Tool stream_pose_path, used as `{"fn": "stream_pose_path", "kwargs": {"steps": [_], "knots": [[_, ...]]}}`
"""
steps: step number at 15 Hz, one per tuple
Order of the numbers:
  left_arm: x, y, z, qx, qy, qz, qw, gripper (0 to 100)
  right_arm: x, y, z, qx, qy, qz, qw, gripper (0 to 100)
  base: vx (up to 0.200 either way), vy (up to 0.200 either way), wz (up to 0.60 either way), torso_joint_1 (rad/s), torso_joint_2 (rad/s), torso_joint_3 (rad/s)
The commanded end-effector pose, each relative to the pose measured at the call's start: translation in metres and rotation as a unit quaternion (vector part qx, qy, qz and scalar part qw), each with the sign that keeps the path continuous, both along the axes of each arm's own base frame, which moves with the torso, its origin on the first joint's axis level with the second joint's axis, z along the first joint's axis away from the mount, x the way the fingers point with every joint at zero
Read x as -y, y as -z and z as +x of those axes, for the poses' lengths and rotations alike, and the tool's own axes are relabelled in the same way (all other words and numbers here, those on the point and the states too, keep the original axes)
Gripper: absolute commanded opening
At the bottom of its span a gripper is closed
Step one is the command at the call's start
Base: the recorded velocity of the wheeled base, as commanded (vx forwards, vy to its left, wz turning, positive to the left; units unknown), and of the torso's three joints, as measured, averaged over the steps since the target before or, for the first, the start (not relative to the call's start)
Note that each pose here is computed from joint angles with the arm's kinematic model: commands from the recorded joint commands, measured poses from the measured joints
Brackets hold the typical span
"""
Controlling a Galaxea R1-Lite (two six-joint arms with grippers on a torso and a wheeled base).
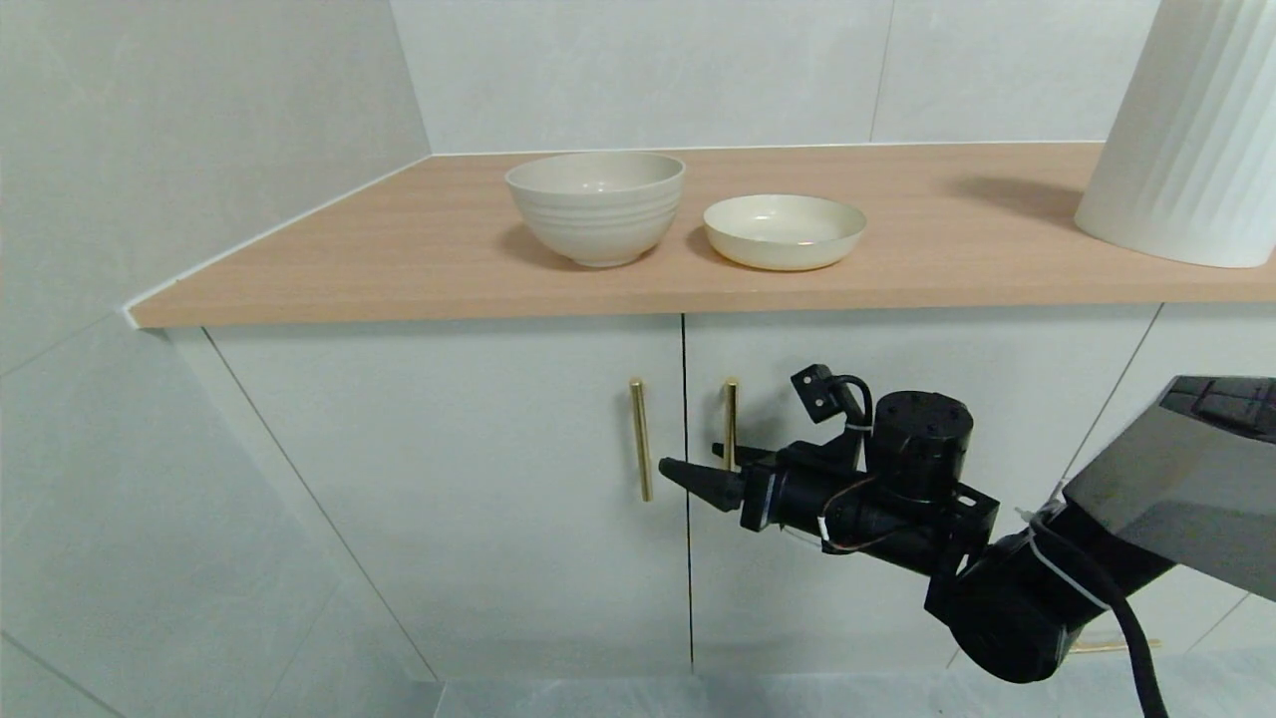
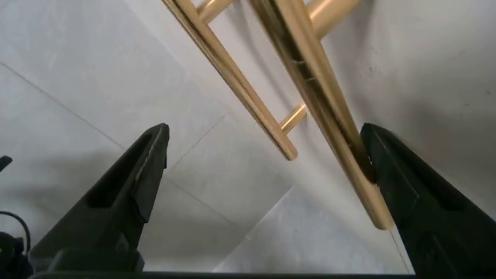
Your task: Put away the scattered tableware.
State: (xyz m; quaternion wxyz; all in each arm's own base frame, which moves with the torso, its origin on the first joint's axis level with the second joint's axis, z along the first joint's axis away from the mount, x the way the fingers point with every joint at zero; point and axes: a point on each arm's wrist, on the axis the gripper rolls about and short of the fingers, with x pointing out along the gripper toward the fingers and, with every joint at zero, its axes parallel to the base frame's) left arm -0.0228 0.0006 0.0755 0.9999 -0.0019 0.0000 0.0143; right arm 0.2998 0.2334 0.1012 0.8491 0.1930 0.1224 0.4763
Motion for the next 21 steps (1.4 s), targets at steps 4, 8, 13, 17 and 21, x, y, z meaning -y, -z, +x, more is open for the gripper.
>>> {"fn": "stream_pose_path", "kwargs": {"steps": [4,8,13,17,21], "knots": [[0.000,0.000,0.000,0.000,0.000,0.000,1.0000,100,0.006,-0.014,-0.023,-0.001,-0.041,0.001,0.999,100,0.000,0.000,0.00,0.000,0.00,0.000],[0.000,0.000,0.000,0.000,0.000,0.000,1.0000,100,0.026,-0.032,-0.052,0.004,-0.096,0.006,0.995,100,0.000,0.000,0.00,0.000,0.00,0.000],[0.000,0.000,0.000,0.000,0.000,0.000,1.0000,100,0.053,-0.039,-0.084,-0.005,-0.123,0.001,0.992,100,0.000,0.000,0.00,0.000,0.00,0.000],[0.000,0.000,0.000,0.000,0.000,0.003,1.0000,100,0.059,-0.029,-0.094,-0.024,-0.125,-0.012,0.992,100,0.000,0.000,0.00,0.000,0.00,0.000],[0.000,0.000,0.000,0.001,0.000,0.007,1.0000,100,0.058,-0.029,-0.096,-0.024,-0.131,-0.013,0.991,100,0.000,0.000,0.00,0.000,0.00,0.000]]}}
